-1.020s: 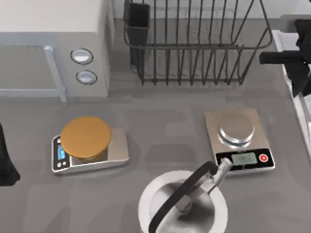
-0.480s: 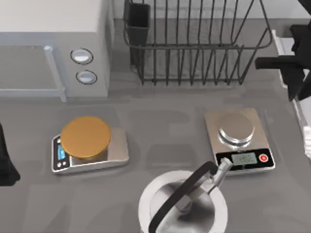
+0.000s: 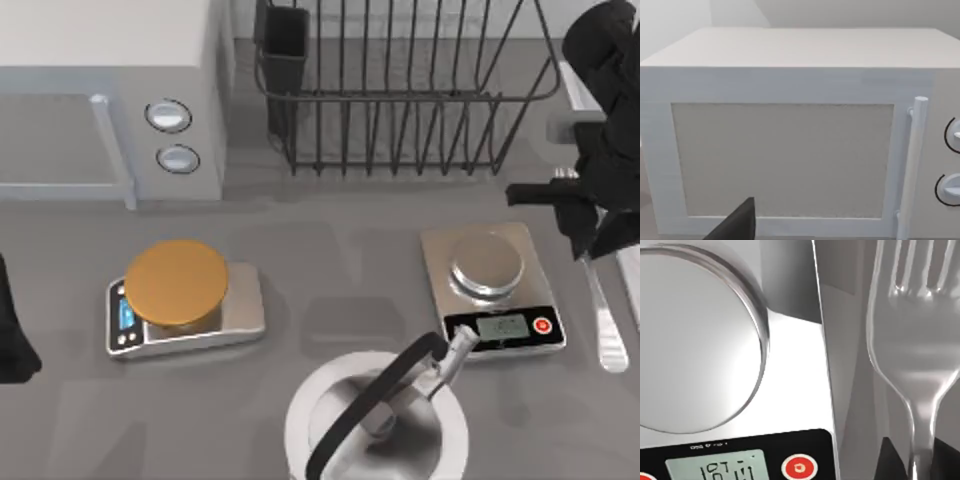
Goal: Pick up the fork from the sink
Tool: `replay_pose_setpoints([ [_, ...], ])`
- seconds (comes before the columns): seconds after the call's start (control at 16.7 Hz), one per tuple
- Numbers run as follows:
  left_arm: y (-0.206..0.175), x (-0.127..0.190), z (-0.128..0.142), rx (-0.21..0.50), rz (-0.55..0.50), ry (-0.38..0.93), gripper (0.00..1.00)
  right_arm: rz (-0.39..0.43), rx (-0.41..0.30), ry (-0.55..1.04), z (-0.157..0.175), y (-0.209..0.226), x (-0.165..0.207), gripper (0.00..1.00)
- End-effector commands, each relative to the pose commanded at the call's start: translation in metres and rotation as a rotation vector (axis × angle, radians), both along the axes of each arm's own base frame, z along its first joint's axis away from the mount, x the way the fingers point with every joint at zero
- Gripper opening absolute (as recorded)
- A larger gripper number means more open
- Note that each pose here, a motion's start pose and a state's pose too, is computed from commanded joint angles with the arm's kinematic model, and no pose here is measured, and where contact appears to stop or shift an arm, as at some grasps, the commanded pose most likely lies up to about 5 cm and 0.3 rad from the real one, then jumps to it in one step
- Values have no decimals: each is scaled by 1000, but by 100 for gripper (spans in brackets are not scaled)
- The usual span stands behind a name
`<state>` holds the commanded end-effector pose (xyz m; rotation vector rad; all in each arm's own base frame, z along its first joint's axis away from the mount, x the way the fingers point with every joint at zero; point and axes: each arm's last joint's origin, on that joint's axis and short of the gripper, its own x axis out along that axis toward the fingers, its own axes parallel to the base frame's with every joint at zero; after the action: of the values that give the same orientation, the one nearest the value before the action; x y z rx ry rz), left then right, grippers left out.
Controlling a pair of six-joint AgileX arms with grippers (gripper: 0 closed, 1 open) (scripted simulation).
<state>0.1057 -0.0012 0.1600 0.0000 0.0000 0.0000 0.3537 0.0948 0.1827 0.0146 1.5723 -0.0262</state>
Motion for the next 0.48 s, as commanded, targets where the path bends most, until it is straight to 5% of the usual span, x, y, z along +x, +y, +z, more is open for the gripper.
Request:
replay_pose_setpoints([
  [0.48,0,0,0,0,0,0,100,16,7,-2,-23,1,-4,0],
])
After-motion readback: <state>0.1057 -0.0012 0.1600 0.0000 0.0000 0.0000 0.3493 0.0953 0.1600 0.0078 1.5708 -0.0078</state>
